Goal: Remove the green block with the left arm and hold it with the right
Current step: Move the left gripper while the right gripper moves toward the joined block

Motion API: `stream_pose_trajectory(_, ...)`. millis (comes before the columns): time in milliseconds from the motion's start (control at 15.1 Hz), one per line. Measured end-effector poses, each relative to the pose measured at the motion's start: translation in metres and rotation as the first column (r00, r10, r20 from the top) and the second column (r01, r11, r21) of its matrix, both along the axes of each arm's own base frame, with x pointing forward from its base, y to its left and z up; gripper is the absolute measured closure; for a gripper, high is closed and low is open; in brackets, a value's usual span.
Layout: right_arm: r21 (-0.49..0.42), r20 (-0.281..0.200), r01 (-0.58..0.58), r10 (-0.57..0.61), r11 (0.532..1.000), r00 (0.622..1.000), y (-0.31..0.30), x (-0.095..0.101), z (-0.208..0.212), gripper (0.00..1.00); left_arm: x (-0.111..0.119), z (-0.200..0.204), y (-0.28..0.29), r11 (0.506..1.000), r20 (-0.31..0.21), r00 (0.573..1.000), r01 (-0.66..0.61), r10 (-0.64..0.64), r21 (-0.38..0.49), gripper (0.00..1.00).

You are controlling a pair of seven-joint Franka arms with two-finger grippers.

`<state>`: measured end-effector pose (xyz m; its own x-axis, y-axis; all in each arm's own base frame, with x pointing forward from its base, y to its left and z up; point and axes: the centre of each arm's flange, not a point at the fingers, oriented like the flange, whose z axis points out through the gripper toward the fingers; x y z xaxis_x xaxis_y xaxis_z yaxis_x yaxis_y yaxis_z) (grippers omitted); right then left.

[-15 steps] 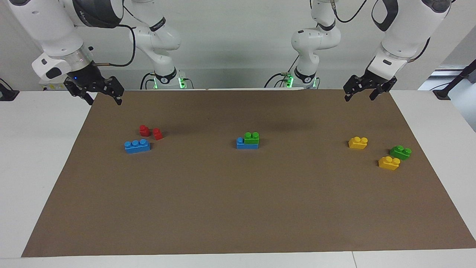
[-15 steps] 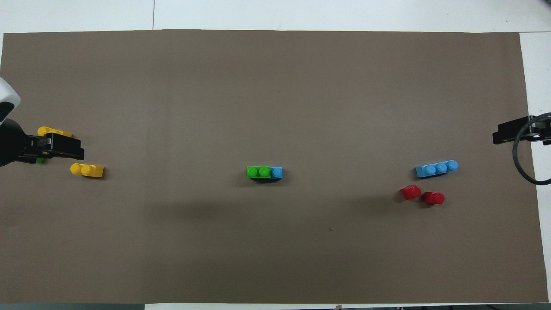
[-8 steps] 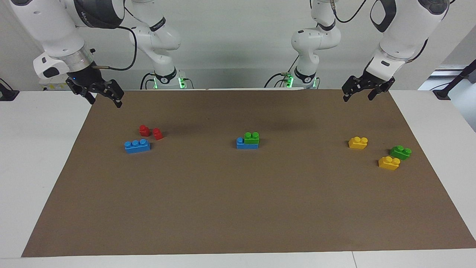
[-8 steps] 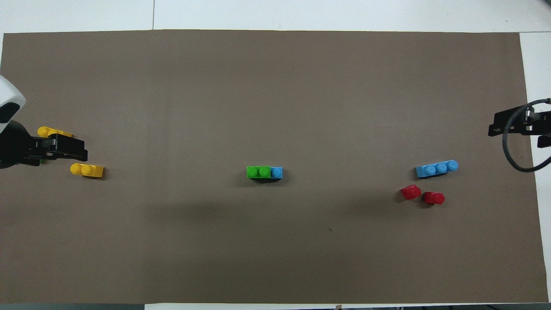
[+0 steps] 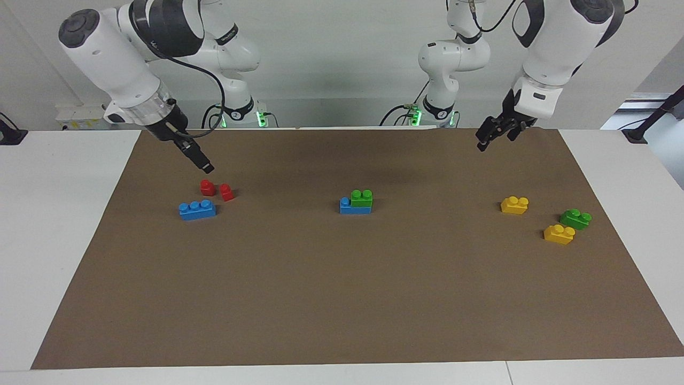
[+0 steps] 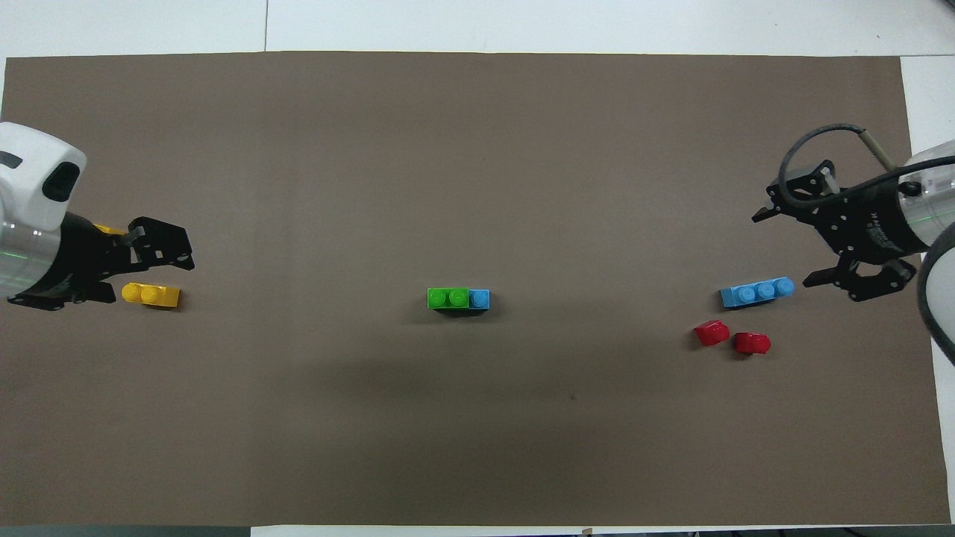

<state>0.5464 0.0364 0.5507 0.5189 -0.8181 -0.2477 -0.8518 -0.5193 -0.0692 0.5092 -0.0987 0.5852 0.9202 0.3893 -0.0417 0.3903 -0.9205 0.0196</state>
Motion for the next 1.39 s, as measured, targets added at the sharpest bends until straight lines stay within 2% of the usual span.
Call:
stream_pose_trajectory(133,0.053,-0.06,0.139,-0.136,0.989,0.989,0.016,-0.001,-0.021,0.0,-0.003,-0.004,-0.02,0.993,0.011,0.992,-0.122,0.122,0.001,0.0)
stream_pose_trajectory(265,0.086,-0.123,0.235,-0.223,0.968,0.967,0.028,-0.003,-0.04,0.0,-0.004,-0.007,-0.024,0.976,0.007,0.976,-0.219,0.219,0.003,0.0)
stream_pose_trajectory(332,0.098,-0.149,0.271,-0.255,0.958,0.955,0.036,-0.004,-0.048,0.0,-0.005,-0.008,-0.026,0.961,0.003,0.961,-0.278,0.278,0.003,0.0)
stream_pose_trajectory(597,0.145,-0.205,0.404,-0.372,0.903,0.905,0.07,-0.003,-0.065,0.0,-0.008,-0.022,-0.041,0.873,0.001,0.873,-0.488,0.488,0.003,0.0)
stream_pose_trajectory(863,0.142,-0.212,0.505,-0.472,0.851,0.856,0.111,-0.002,-0.085,0.0,-0.013,-0.036,-0.046,0.804,-0.014,0.804,-0.595,0.595,0.014,0.0)
stream_pose_trajectory(1062,0.148,-0.206,0.499,-0.466,0.854,0.86,0.134,-0.008,-0.1,0.0,-0.018,-0.054,-0.058,0.748,-0.015,0.748,-0.663,0.664,0.019,0.0)
stream_pose_trajectory(1394,0.152,-0.161,0.463,-0.441,0.873,0.883,0.169,-0.025,-0.125,0.0,-0.023,-0.079,-0.067,0.672,-0.03,0.672,-0.74,0.74,0.012,0.0)
